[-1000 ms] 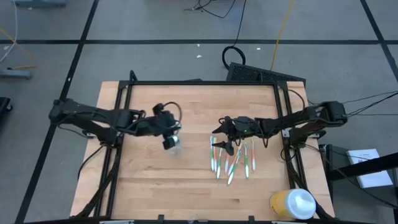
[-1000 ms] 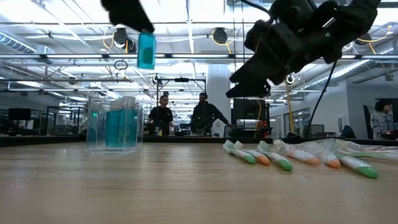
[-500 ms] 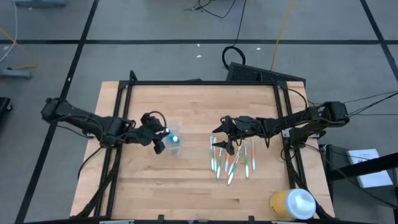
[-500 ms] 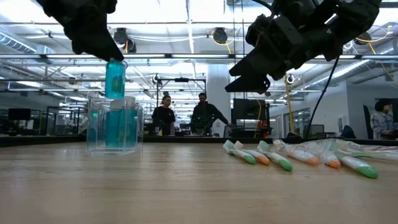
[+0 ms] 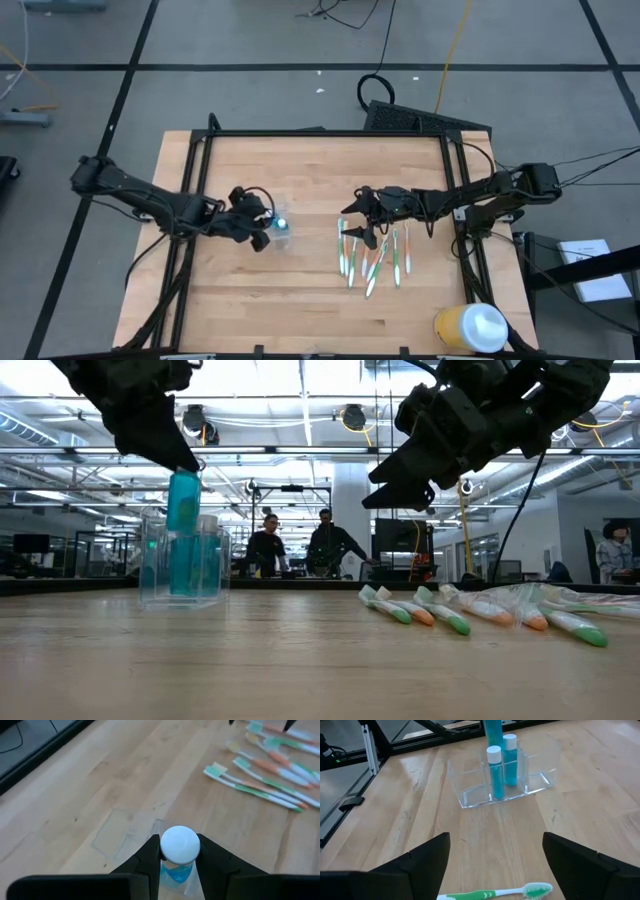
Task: Pick & Place toothbrushing station
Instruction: Put the blue mouthwash in the transparent organizer
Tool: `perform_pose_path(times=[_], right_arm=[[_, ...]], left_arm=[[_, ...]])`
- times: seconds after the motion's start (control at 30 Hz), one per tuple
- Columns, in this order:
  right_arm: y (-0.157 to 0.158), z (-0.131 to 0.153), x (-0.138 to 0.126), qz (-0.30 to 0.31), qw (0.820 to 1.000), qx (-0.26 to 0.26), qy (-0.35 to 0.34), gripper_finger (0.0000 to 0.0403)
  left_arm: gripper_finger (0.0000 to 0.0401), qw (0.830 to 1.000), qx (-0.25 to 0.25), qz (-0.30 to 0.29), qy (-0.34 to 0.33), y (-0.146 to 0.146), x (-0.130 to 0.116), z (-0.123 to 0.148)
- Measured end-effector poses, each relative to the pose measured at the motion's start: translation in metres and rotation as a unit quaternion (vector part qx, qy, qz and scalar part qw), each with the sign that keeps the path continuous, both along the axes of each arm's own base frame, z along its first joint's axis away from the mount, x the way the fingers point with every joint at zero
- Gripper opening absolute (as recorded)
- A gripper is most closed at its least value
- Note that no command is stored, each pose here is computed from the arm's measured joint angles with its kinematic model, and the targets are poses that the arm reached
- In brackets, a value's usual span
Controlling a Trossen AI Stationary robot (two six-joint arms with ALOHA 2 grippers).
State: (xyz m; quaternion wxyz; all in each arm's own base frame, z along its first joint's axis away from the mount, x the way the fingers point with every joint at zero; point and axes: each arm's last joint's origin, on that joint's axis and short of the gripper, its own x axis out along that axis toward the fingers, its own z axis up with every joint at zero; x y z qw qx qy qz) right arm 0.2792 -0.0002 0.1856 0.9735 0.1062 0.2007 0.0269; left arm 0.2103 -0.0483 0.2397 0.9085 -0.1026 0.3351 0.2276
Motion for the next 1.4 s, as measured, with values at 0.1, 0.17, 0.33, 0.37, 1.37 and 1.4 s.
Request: perform_pose_path(times=[0.1,0.17,0.33,0.37,1.37,1.4], right_arm=[[0.000,0.000,0.000,0.000,1.000,0.000,0.000,0.0309],[0.000,0.000,0.000,0.000,1.000,0.000,0.000,0.0309],[0.000,0.000,0.000,0.000,1.000,0.000,0.000,0.0309],[0.000,0.000,0.000,0.000,1.000,0.000,0.000,0.0310],[0.000,0.000,0.000,0.000,1.000,0.000,0.001,0.0309],[0.000,0.000,0.000,0.000,1.000,0.000,0.001,0.0309]], left_arm=[[0.0097,1.000,-0.001,0.006,0.008,-0.001,0.003,-0.004],[0.0097,1.000,-0.001,0.010,0.013,-0.001,0.005,-0.007],[0.0097,1.000,-0.001,0.020,0.019,-0.002,0.010,-0.014],[0.0097,1.000,0.001,0.022,0.019,-0.003,0.011,-0.015],[0.0097,0.996,0.020,0.079,0.021,-0.008,0.038,-0.048],[0.0097,0.996,0.021,0.079,0.021,-0.008,0.038,-0.048]])
